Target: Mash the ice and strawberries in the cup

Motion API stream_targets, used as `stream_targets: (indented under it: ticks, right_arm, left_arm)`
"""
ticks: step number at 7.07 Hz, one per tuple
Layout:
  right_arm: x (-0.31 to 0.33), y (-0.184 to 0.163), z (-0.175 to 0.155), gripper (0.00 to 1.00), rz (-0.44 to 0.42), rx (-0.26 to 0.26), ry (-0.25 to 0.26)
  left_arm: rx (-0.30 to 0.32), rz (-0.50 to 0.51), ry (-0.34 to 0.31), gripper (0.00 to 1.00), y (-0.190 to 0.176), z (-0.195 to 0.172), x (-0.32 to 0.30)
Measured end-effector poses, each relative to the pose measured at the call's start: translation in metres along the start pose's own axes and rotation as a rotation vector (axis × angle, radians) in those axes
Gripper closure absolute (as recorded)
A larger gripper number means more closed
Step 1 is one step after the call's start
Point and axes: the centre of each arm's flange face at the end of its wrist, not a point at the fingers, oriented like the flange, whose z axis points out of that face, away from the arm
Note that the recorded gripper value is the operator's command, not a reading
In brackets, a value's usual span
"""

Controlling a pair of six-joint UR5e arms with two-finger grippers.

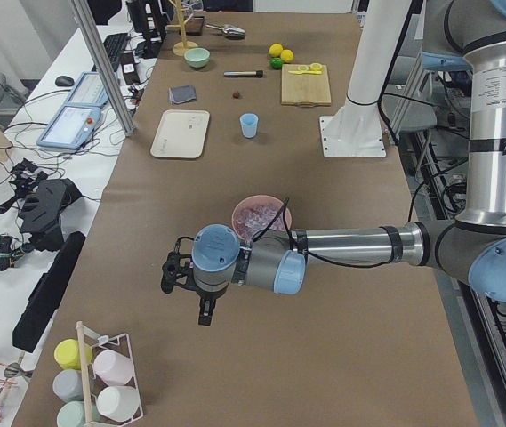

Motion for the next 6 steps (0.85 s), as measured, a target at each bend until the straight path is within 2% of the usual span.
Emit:
stream_targets:
  ticks: [6]
  right_arm:
    - [0.0003,0.0000,-0.0008,0.00,-0.001,0.002,0.000]
  left_arm:
    - [0.005,0.007,-0.001,0.02,0.0111,-0.0040,0.0029]
